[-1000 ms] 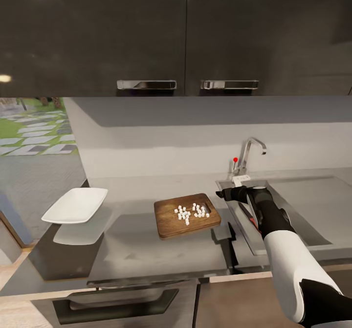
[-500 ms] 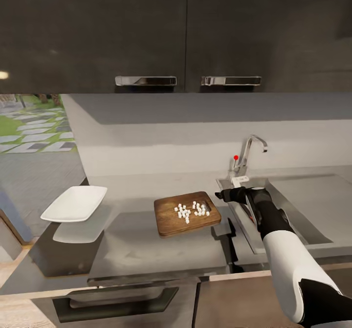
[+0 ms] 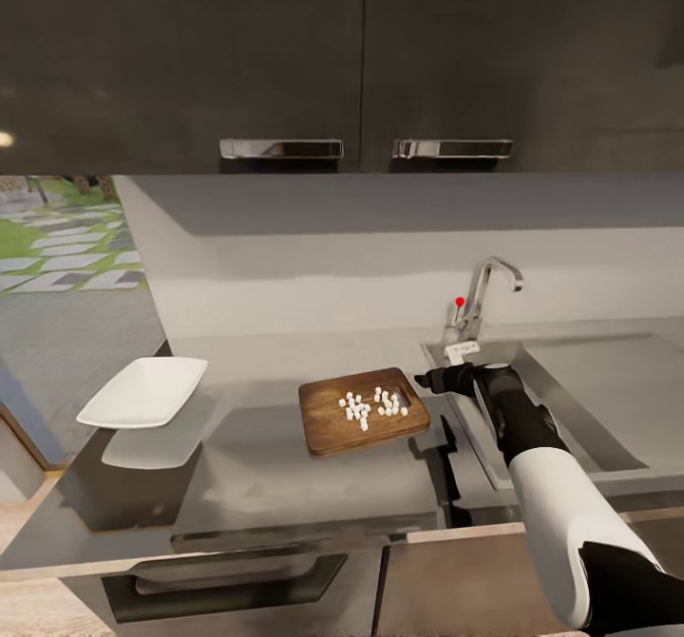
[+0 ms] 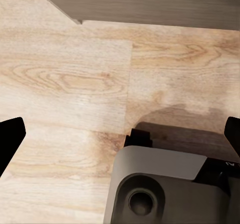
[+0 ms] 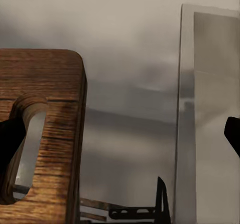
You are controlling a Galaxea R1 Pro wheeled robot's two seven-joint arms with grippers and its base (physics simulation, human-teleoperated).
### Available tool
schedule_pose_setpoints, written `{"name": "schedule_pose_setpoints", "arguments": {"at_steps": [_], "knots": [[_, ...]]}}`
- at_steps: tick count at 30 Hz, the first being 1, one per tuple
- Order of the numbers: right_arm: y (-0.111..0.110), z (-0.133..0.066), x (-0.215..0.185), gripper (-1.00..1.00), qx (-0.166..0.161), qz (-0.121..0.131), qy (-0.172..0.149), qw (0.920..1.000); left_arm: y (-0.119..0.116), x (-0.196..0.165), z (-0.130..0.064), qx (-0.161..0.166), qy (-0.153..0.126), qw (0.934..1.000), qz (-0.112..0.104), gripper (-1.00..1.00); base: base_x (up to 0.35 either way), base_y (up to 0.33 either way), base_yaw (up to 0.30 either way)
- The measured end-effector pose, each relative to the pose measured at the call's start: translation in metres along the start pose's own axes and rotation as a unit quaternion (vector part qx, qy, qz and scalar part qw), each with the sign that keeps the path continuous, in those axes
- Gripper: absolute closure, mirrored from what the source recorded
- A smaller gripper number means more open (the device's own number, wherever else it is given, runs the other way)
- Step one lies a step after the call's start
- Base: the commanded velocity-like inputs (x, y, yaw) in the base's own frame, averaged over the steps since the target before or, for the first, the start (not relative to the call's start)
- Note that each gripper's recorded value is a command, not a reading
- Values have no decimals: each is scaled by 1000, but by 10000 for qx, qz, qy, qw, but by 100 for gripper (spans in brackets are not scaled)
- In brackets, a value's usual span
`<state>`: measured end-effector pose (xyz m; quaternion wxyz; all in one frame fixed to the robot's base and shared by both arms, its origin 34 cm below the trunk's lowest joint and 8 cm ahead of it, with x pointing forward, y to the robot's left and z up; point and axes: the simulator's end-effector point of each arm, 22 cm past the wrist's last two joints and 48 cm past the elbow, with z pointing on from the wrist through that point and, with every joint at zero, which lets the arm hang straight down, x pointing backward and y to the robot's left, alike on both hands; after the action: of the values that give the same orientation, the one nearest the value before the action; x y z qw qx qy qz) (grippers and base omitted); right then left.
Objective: In the kitchen, take the Vidalia onion out of the sink, dice it on the chopping board with the paring knife, put the diced onion into the bowl on the countertop, then place both the paring knife and the chopping board into the sink.
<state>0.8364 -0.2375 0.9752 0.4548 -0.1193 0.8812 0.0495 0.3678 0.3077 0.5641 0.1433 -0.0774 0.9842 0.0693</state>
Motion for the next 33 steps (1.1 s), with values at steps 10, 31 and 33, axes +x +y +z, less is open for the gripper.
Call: {"name": "schedule_pose_setpoints", "arguments": {"at_steps": [10,31,33], "knots": [[1,6,7,-100,-17,9,62,10000,0,5,2,-8,61,10000,8,-100,0,0,0],[3,16,21,-100,-51,29,186,9998,1,14,4,-24,168,9999,31,-100,0,28,0],[3,16,21,-100,-50,30,187,9998,1,14,4,-24,170,9998,30,-100,0,18,0]]}}
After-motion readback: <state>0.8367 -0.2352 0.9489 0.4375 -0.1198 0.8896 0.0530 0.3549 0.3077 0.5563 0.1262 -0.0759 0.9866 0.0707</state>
